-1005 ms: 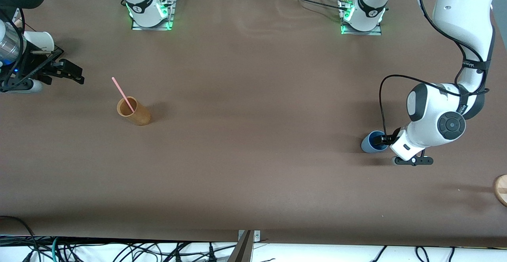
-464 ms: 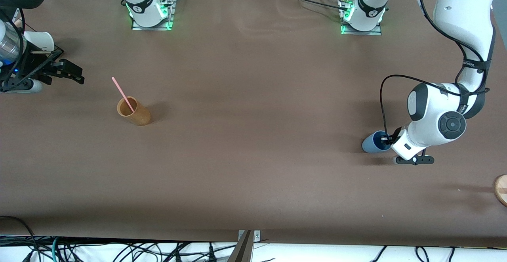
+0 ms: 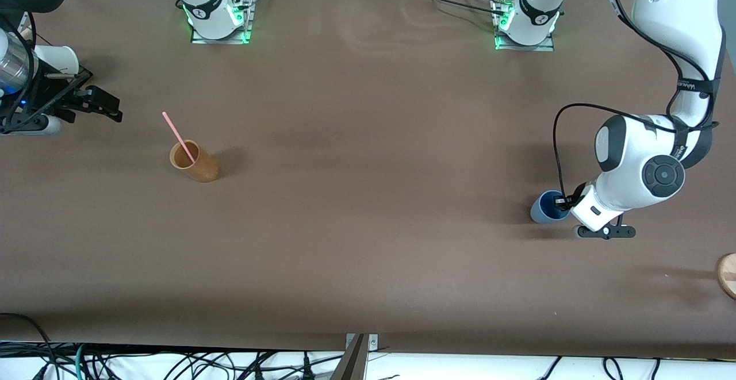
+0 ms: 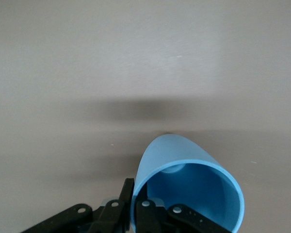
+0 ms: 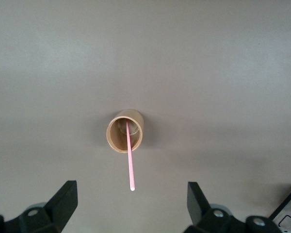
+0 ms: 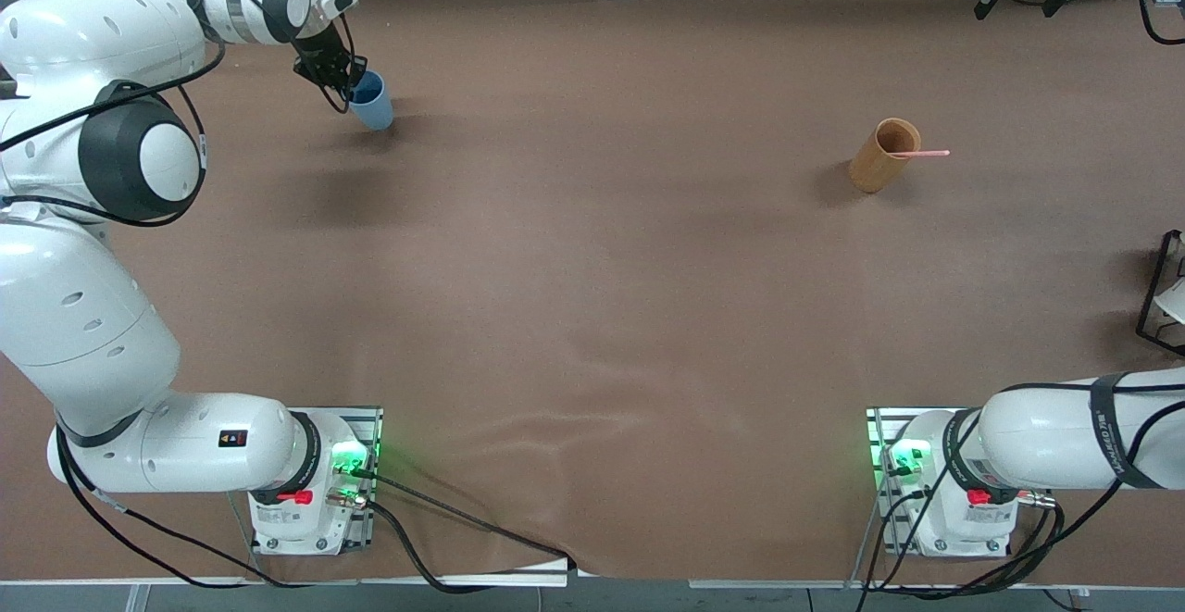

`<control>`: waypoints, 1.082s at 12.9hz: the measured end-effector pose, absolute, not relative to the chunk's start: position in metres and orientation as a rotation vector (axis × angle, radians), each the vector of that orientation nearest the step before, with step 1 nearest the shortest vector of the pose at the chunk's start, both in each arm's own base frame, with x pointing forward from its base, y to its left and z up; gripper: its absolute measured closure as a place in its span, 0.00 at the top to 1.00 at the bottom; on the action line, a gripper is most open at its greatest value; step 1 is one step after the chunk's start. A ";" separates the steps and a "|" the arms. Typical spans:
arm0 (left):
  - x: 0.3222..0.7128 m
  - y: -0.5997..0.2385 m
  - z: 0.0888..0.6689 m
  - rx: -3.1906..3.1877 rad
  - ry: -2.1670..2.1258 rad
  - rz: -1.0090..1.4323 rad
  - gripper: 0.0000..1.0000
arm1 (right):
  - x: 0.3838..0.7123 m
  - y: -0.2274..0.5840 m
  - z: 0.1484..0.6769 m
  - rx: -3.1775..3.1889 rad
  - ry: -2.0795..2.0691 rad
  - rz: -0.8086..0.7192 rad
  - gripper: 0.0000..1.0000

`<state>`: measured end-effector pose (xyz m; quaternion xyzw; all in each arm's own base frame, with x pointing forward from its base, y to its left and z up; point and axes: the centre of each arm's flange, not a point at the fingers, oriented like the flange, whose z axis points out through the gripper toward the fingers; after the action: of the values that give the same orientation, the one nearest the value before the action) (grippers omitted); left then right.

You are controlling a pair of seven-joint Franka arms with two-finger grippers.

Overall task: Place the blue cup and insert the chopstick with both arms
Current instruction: 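Carry the blue cup with the left gripper toward the bamboo cup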

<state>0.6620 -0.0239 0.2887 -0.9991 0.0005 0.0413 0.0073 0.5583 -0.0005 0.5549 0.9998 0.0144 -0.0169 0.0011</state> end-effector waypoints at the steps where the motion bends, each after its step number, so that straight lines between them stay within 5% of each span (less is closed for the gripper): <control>1: 0.664 -0.042 0.304 -3.136 0.025 0.132 0.05 | 0.558 0.000 0.555 3.139 0.045 -0.053 1.00; 6: 0.658 -0.173 0.353 -3.193 0.177 0.110 0.05 | 0.558 0.000 0.555 3.139 0.045 -0.053 1.00; 14: 0.579 -0.432 0.352 -3.195 0.011 0.126 0.05 | 0.558 0.000 0.555 3.139 0.039 -0.053 1.00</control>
<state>0.5788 -0.4324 0.3516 -0.9988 0.0035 0.0393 -0.0277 0.5583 -0.0003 0.5548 0.9998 0.0125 -0.0169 0.0011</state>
